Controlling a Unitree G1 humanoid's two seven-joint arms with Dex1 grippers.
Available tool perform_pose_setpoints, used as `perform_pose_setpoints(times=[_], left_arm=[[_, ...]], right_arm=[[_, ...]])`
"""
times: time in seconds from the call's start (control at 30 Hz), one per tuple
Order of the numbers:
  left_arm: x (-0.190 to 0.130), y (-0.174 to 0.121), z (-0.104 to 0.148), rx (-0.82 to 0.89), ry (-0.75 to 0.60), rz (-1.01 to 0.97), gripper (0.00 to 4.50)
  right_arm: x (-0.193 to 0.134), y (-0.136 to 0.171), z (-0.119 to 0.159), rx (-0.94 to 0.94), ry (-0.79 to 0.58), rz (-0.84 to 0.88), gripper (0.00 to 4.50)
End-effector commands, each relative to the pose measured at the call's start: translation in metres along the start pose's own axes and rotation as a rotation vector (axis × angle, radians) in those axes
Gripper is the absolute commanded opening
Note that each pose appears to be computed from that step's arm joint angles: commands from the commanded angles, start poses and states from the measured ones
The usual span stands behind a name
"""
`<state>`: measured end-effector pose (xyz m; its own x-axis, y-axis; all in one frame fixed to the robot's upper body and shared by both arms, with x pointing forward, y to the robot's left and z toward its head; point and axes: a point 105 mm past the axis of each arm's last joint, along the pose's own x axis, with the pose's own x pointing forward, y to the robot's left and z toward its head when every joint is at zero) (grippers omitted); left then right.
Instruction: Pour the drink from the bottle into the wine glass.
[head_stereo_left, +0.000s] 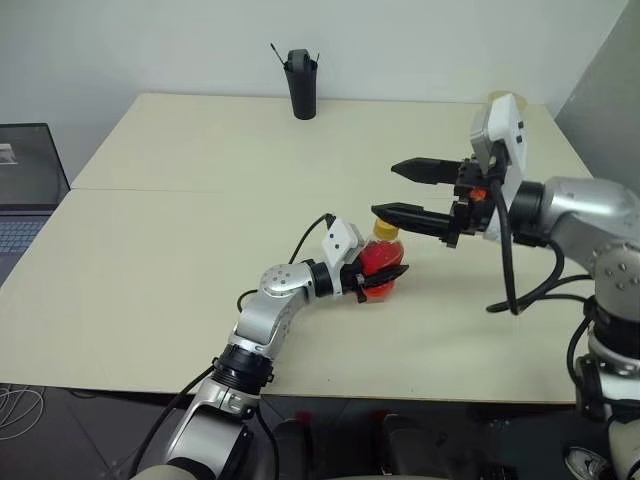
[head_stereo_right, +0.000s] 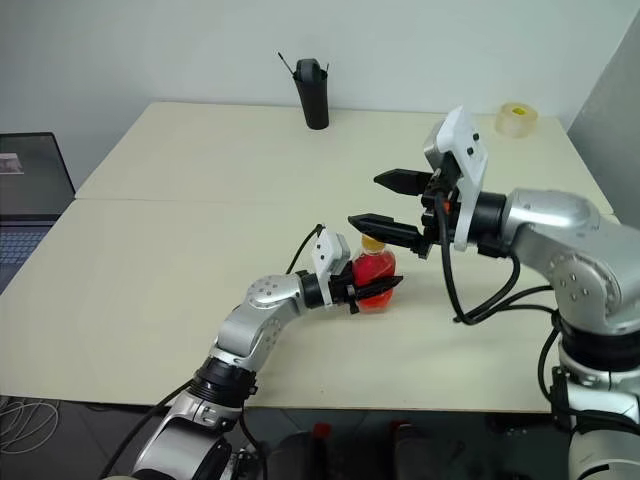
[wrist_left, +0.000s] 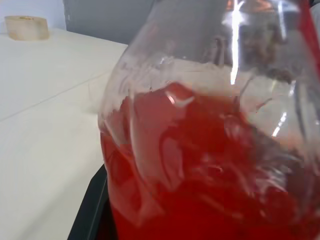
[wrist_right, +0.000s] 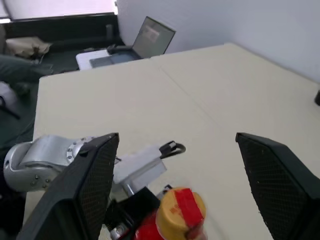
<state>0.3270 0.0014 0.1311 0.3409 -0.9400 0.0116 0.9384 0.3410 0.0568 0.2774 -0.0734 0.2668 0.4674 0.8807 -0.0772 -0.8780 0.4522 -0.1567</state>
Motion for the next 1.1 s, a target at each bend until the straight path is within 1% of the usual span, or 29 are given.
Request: perform_pose_setpoints(times=[0.03, 0.07, 0.17, 0.3, 0.4, 0.5, 0.87, 1.0, 1.1], left_arm=[[0.004, -0.002, 0.018, 0.056, -0.057, -0.024, 1.82], [0.004, -0.002, 0.018, 0.056, -0.057, -0.025, 1.82], [0.005, -0.001, 0.020, 0.060, -0.061, -0.027, 1.82], [0.006, 0.001, 0.020, 0.070, -0.054, -0.025, 1.82], [0.006, 0.002, 0.020, 0.073, -0.053, -0.026, 1.82], [0.005, 0.002, 0.020, 0.073, -0.054, -0.027, 1.82], [0.003, 0.001, 0.021, 0.073, -0.054, -0.015, 1.82], [0.002, 0.002, 0.021, 0.072, -0.053, -0.010, 1.82], [0.002, 0.002, 0.020, 0.071, -0.050, -0.005, 1.82]], right_arm=[[-0.001, 0.007, 0.005, 0.010, -0.035, -0.091, 3.99], [-0.001, 0.007, 0.004, 0.020, -0.038, -0.108, 3.99], [0.002, 0.009, -0.003, 0.037, -0.015, -0.140, 4.50], [0.005, 0.001, -0.011, 0.041, 0.012, -0.225, 4.50], [0.011, 0.003, -0.020, 0.058, 0.036, -0.224, 4.50], [0.014, 0.000, -0.023, 0.074, 0.035, -0.238, 4.50], [0.020, -0.030, -0.030, 0.119, 0.009, -0.351, 4.50], [0.013, -0.038, -0.033, 0.134, 0.009, -0.386, 4.50], [-0.005, -0.041, -0.038, 0.135, 0.029, -0.409, 4.50]])
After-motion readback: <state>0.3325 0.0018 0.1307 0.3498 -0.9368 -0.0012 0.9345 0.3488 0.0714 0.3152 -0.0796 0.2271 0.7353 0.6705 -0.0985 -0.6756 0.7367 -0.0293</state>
